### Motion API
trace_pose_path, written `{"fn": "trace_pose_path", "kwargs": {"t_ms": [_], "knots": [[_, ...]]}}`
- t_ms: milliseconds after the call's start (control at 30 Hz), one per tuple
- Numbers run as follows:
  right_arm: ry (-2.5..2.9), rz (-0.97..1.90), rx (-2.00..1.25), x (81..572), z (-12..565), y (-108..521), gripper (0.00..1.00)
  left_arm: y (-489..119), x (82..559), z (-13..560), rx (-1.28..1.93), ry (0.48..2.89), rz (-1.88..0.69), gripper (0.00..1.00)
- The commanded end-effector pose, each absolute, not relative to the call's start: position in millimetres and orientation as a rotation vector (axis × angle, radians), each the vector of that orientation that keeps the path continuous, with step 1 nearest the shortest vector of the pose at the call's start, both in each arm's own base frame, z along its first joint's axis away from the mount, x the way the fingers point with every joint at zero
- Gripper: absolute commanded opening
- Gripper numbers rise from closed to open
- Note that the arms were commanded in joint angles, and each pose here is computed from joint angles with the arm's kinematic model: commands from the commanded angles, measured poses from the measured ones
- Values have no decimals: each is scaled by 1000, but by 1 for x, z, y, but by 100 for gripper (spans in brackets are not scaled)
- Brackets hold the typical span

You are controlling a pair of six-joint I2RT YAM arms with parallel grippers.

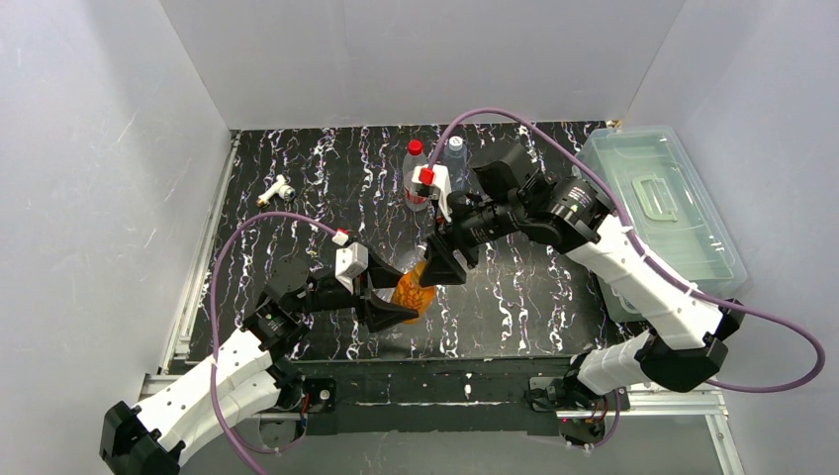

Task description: Screw on the bottle caps

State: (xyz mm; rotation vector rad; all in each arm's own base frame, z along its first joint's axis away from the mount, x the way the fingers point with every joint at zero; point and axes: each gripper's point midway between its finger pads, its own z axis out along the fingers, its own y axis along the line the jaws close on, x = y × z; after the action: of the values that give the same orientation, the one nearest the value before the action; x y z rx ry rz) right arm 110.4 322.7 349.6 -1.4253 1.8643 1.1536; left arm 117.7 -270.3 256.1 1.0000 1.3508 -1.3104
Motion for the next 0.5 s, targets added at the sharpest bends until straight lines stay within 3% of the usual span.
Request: {"fn": "trace_pose_path", "kwargs": {"t_ms": [0,167,467], "knots": [[1848,1158,-1443,109,348,328,67,-269,119,276,991,1296,-1297,0],[1862,1153,-1445,109,345,329,61,-269,121,277,984,1295,-1288,0],[1966,1098,-1354,122,335,332,34,-267,141,288,910,1291,-1185,0]]}}
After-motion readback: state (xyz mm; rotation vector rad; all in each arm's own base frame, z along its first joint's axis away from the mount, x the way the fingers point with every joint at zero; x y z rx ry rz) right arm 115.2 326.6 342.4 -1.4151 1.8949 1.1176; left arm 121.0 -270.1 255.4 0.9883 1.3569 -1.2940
